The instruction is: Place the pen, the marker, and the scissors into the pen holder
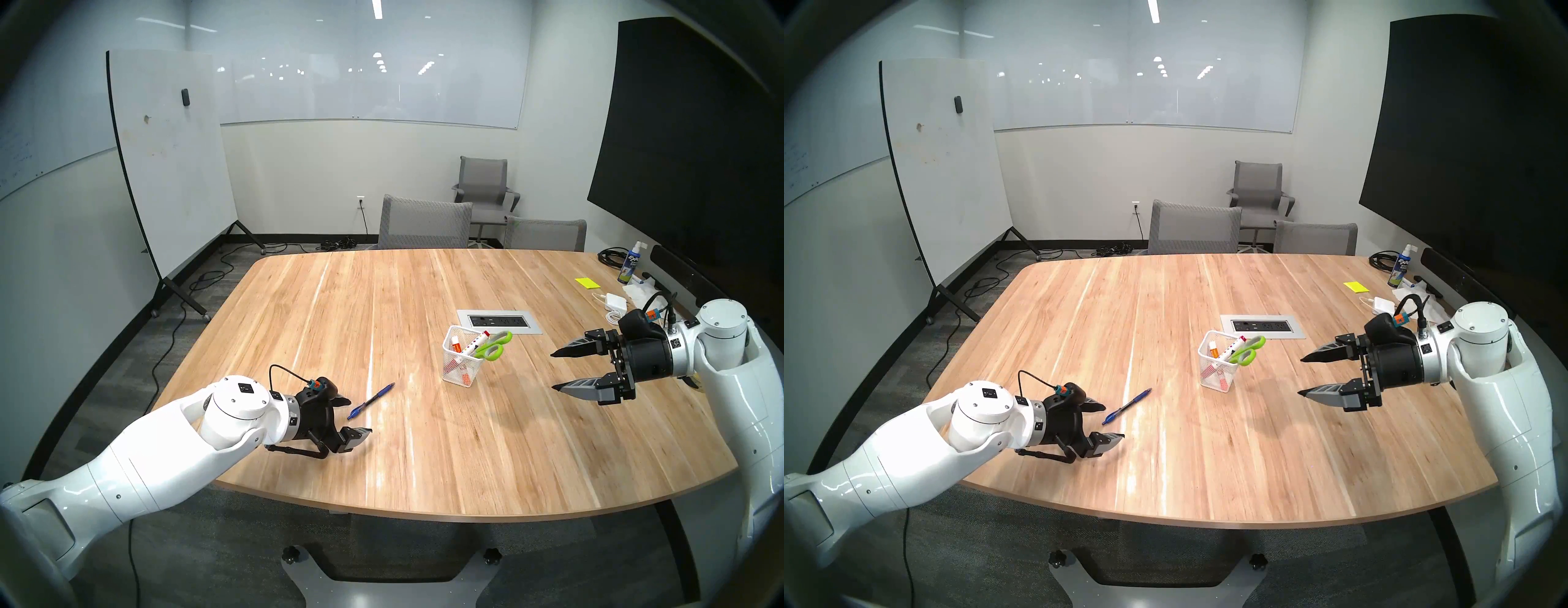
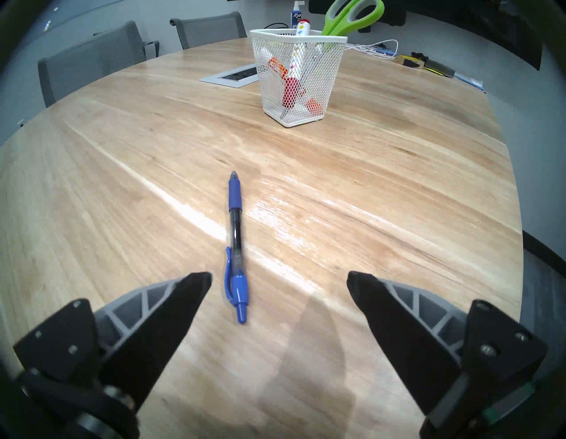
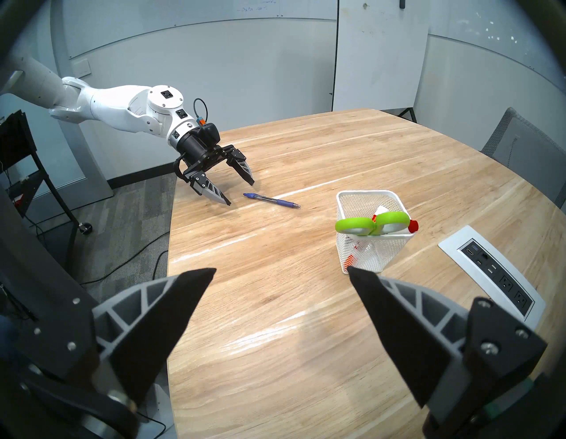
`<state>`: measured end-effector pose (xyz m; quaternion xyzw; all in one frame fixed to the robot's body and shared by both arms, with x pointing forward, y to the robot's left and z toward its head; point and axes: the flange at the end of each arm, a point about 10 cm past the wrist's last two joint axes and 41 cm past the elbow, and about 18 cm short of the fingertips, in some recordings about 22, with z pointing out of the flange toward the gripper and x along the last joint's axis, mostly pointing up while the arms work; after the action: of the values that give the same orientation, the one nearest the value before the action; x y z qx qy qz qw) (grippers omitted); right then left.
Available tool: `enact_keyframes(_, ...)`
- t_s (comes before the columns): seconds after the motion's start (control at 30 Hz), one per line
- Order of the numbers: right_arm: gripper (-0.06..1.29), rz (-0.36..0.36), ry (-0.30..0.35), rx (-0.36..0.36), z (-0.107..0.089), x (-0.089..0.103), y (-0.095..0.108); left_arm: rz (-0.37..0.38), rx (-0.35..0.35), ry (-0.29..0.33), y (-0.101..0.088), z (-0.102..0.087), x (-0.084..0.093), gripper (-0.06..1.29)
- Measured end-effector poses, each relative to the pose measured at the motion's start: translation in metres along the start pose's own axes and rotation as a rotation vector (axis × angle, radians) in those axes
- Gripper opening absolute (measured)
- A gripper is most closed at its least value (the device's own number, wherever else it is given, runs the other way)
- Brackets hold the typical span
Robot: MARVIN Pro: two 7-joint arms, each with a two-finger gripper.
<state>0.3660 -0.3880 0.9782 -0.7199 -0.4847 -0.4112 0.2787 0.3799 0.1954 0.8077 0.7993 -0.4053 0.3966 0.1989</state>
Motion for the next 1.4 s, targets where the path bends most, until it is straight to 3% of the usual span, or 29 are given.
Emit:
enact_keyframes(0.5,1.23,0.000,0.000,0.000,0.000,0.000,0.000,-0.005,0.022,-0.080,-0.012,0.014,-0.005,1.19)
enact_keyframes(1.03,1.23,-0.001,0.000,0.000,0.000,0.000,0.000,0.012,0.009,-0.082,-0.014,0.023,0.011,1.19)
enact_keyframes(1.4,1.23,-0.001,0.000,0.000,0.000,0.000,0.000,0.012,0.003,-0.104,-0.016,0.034,0.010,1.19)
